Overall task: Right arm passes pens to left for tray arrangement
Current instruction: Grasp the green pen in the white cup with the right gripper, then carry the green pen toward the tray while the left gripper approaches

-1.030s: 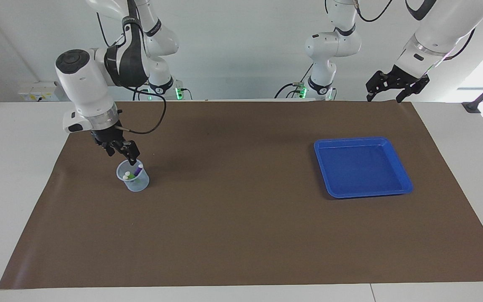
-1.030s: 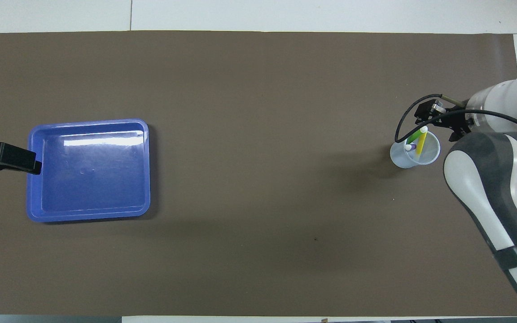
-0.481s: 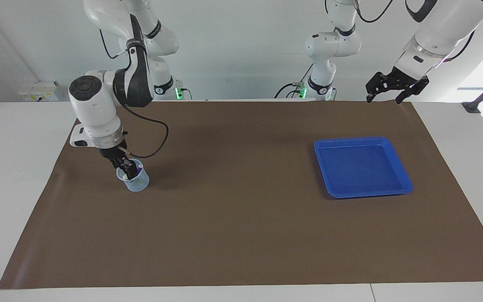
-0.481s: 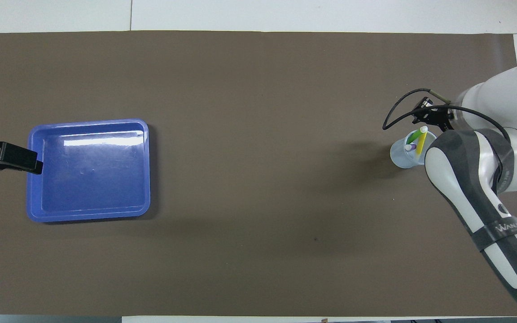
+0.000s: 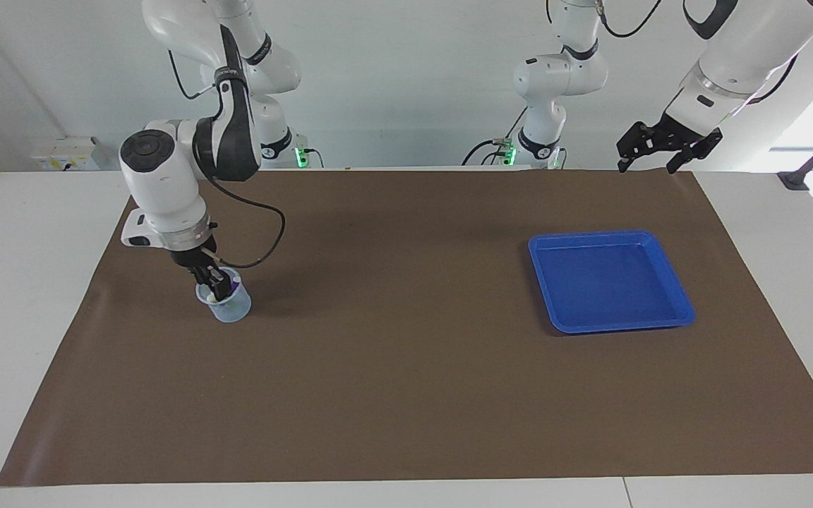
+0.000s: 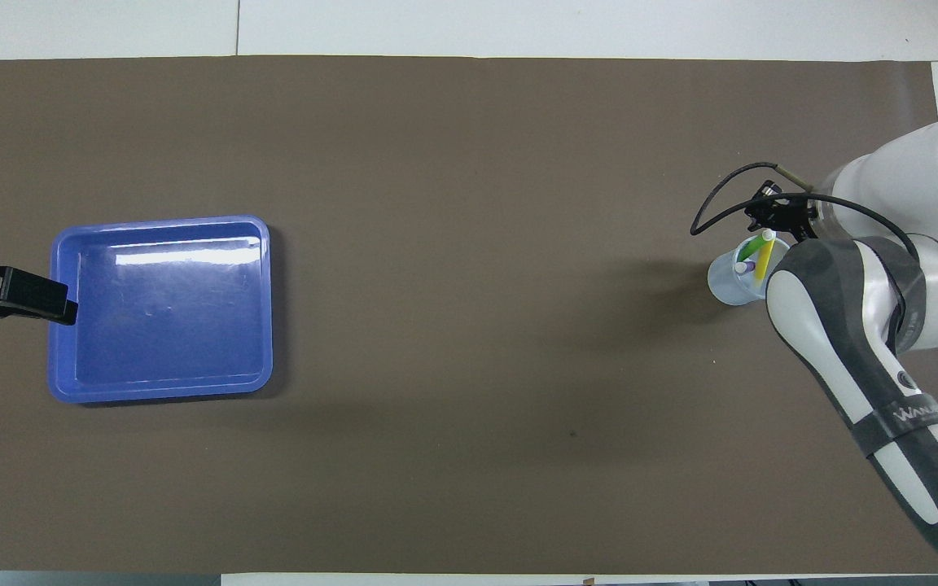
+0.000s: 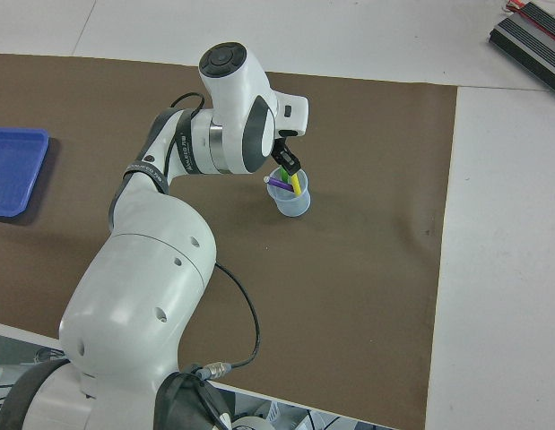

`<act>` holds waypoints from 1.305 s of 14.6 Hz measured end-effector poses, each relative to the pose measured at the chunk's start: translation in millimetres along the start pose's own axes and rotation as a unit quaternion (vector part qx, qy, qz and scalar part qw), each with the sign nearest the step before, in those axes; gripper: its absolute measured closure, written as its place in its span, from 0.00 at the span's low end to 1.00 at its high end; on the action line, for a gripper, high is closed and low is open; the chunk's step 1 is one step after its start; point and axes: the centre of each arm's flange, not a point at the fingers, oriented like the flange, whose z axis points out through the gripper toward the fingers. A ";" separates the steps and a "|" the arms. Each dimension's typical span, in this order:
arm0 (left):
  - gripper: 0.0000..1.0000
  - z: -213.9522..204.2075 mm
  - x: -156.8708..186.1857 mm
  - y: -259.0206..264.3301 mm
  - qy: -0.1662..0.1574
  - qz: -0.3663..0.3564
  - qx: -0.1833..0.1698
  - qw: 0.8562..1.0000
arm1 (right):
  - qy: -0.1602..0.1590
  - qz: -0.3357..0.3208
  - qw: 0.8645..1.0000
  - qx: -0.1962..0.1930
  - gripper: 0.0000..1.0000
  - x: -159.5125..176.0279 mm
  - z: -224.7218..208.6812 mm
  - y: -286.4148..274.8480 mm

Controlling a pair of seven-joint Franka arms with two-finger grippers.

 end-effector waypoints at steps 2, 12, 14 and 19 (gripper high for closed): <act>0.00 2.0 -1.4 1.3 -0.002 0.001 0.000 1.000 | 0.000 0.000 1.000 0.000 0.53 -0.4 0.1 -0.3; 0.00 19.3 -10.4 -5.9 -0.004 -0.011 0.002 1.000 | 0.000 0.000 1.000 0.001 0.84 -1.2 -6.9 -1.0; 0.00 23.4 -12.2 -6.0 -0.002 -0.011 0.002 1.000 | 0.003 0.001 1.000 0.003 0.84 0.1 -23.8 0.0; 0.00 28.7 -11.8 -4.7 0.005 -0.034 -0.003 0.999 | 0.023 0.005 0.999 0.030 0.84 -5.2 -106.1 14.5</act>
